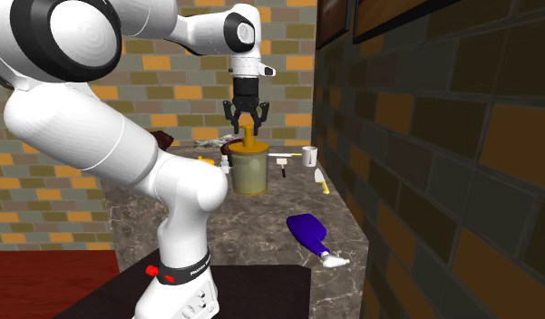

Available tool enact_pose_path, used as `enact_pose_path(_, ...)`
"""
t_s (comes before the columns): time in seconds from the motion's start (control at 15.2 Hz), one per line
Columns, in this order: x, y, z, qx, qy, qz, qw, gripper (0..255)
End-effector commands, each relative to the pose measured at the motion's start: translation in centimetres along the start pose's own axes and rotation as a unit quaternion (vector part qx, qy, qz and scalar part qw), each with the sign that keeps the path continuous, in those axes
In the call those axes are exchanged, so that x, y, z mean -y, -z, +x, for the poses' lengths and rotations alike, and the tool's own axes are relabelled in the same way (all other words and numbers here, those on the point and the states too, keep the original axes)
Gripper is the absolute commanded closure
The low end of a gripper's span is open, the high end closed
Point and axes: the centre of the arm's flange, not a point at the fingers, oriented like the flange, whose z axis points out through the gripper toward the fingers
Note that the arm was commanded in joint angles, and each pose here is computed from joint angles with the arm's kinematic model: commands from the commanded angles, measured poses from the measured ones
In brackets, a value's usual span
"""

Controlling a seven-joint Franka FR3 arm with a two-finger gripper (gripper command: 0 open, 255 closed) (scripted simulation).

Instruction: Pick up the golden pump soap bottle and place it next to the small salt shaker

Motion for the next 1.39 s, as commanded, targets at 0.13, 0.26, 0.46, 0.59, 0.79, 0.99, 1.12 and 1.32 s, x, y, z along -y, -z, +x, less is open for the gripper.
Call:
enact_pose_path(0.13, 0.1, 2.1, 0.0, 0.000, 0.000, 0.000, 1.0000, 255)
enact_pose_path(0.26, 0.2, 3.1, 0.0, 0.000, 0.000, 0.000, 1.0000, 255)
enact_pose_path(0.46, 0.2, 4.7, 0.1, 0.000, 0.000, 0.000, 1.0000, 255)
enact_pose_path(0.59, 0.2, 5.8, 0.1, 0.000, 0.000, 0.000, 1.0000, 255)
enact_pose_path(0.79, 0.3, 7.4, 0.1, 0.000, 0.000, 0.000, 1.0000, 255)
enact_pose_path(0.99, 0.3, 9.0, 0.1, 0.000, 0.000, 0.000, 1.0000, 255)
enact_pose_path(1.12, 0.4, 10.0, 0.1, 0.000, 0.000, 0.000, 1.0000, 255)
enact_pose_path(1.32, 0.4, 11.6, 0.1, 0.000, 0.000, 0.000, 1.0000, 255)
